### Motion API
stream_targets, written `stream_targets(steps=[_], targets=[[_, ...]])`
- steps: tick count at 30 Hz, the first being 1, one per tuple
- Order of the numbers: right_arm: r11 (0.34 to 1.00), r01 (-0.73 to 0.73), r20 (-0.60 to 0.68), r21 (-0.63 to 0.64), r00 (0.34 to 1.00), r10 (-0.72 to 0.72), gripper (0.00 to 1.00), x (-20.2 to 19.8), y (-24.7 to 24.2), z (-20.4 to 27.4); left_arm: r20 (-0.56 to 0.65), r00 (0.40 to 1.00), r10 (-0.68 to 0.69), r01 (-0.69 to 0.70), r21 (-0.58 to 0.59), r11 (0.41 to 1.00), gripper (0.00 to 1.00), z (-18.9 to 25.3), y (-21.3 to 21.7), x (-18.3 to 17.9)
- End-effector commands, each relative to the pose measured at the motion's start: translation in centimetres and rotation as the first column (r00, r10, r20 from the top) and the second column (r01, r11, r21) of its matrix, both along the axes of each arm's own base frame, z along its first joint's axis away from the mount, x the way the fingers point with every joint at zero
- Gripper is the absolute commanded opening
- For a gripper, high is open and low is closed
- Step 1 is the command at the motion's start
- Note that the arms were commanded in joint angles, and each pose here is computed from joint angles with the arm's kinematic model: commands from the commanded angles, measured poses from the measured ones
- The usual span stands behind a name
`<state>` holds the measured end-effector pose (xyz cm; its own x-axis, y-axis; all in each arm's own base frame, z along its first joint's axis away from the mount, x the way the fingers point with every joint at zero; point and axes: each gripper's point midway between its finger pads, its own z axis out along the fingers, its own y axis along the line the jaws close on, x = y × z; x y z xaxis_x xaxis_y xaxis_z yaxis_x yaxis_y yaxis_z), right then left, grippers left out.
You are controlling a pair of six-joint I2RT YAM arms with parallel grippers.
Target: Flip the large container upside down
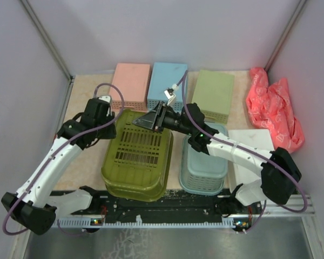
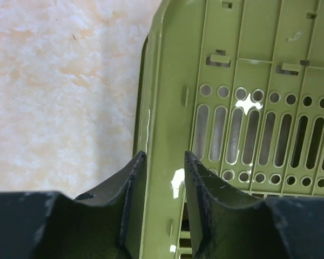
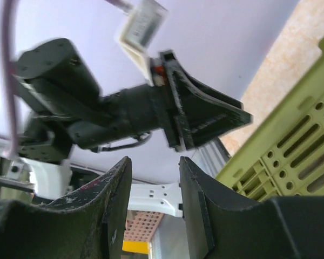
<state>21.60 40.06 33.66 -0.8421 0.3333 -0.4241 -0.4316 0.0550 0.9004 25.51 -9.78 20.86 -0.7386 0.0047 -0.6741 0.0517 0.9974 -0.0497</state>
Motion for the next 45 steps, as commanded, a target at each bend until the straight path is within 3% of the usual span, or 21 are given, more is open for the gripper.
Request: stream_targets(steps=[1,5,9,12,14,19,25,32,35,40,42,45], targets=[[0.998,0.032,0.08,-0.058,0.996,-0.027,0.42,-0.5,-1.0,1.6,0.083,0.996,0.027,-0.027,-0.004,1.0,0.41,4.0,0.5,0.6],[0.935,0.199,0.186,-0.294,0.971,-0.148,0.43,0.1,-5.1,-1.3,0.149,0.989,-0.022,0.032,-0.061,0.998,0.45,7.4,-0.5,0.8],[0.763,0.362,0.237,-0.536,0.932,-0.275,0.44,0.4,-11.4,-7.0,0.203,0.967,-0.152,0.187,-0.165,0.968,0.5,9.4,-3.6,0.5],[0.65,0.377,0.246,-0.659,0.926,-0.287,0.44,-0.5,-14.7,-10.6,0.215,0.959,-0.183,0.225,-0.194,0.955,0.53,9.6,-4.6,0.7],[0.626,0.343,0.23,-0.701,0.939,-0.256,0.44,-1.3,-15.3,-12.0,0.219,0.958,-0.186,0.231,-0.2,0.952,0.55,9.6,-4.9,1.0],[0.632,0.255,0.236,-0.732,0.965,-0.117,0.44,-3.2,-12.4,-13.1,0.241,0.959,-0.149,0.205,-0.225,0.953,0.63,10.1,-5.0,1.5],[0.639,0.16,0.172,-0.753,0.984,-0.044,0.46,-2.3,-7.5,-15.8,0.264,0.962,-0.07,0.134,-0.234,0.963,0.72,10.9,-4.0,1.8],[0.777,0.152,0.216,-0.61,0.976,-0.022,0.46,1.6,1.1,-12.6,0.339,0.941,0.007,0.093,-0.278,0.956,0.75,13.0,-3.1,1.6],[0.797,0.159,0.237,-0.582,0.971,-0.021,0.46,3.3,3.8,-11.0,0.378,0.926,0.018,0.106,-0.306,0.946,0.78,13.8,-3.3,1.7],[0.713,0.279,0.323,-0.643,0.943,-0.078,0.55,5.4,1.8,-9.0,0.376,0.926,-0.006,0.122,-0.286,0.951,0.93,13.4,-3.4,1.8],[0.631,0.384,0.375,-0.674,0.914,-0.156,0.64,6.4,-2.2,-8.0,0.384,0.923,-0.014,0.13,-0.278,0.952,0.98,13.4,-3.4,1.9],[0.436,0.551,0.442,-0.711,0.833,-0.333,0.76,8.3,-11.0,-7.2,0.395,0.918,-0.029,0.146,-0.272,0.951,1.0,13.3,-3.7,2.2]])
